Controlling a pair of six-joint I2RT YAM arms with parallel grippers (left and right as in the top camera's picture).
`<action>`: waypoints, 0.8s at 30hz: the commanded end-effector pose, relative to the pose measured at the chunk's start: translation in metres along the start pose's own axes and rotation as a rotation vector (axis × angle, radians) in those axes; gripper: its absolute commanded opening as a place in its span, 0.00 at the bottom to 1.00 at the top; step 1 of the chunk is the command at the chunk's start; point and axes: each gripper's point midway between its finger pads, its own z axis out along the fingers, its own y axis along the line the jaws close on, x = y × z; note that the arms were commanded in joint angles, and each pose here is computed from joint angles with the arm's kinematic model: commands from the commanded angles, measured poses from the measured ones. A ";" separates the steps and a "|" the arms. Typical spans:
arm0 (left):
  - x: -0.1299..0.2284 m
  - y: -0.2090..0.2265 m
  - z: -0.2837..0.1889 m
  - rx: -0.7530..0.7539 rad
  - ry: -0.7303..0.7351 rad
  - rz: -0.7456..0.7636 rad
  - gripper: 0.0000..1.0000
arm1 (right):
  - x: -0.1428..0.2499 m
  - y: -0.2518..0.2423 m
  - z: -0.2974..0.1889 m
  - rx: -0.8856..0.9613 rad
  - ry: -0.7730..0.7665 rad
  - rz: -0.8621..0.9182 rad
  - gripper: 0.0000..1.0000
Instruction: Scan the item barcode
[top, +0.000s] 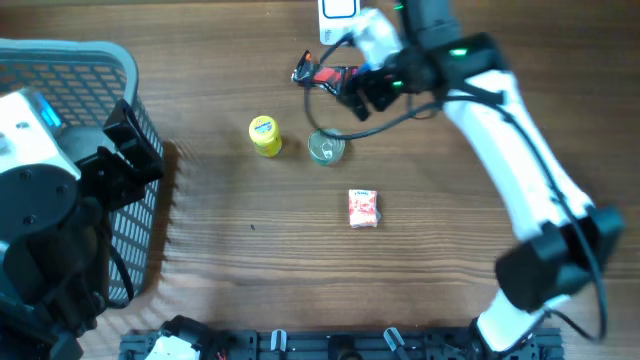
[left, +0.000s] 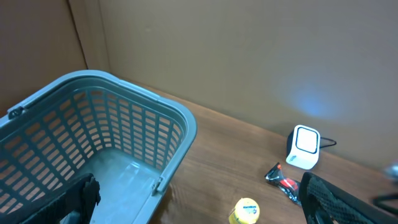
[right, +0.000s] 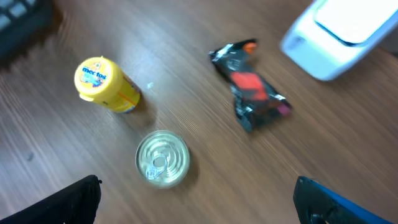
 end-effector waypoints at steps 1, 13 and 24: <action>0.003 0.003 0.000 -0.015 0.008 -0.011 1.00 | 0.010 -0.014 0.044 -0.003 0.061 -0.005 1.00; 0.016 0.004 0.006 -0.034 0.045 -0.004 1.00 | -0.013 -0.039 0.090 0.015 0.037 -0.188 1.00; 0.022 0.008 0.006 -0.049 0.070 -0.009 1.00 | -0.033 -0.049 0.133 0.056 -0.057 -0.254 1.00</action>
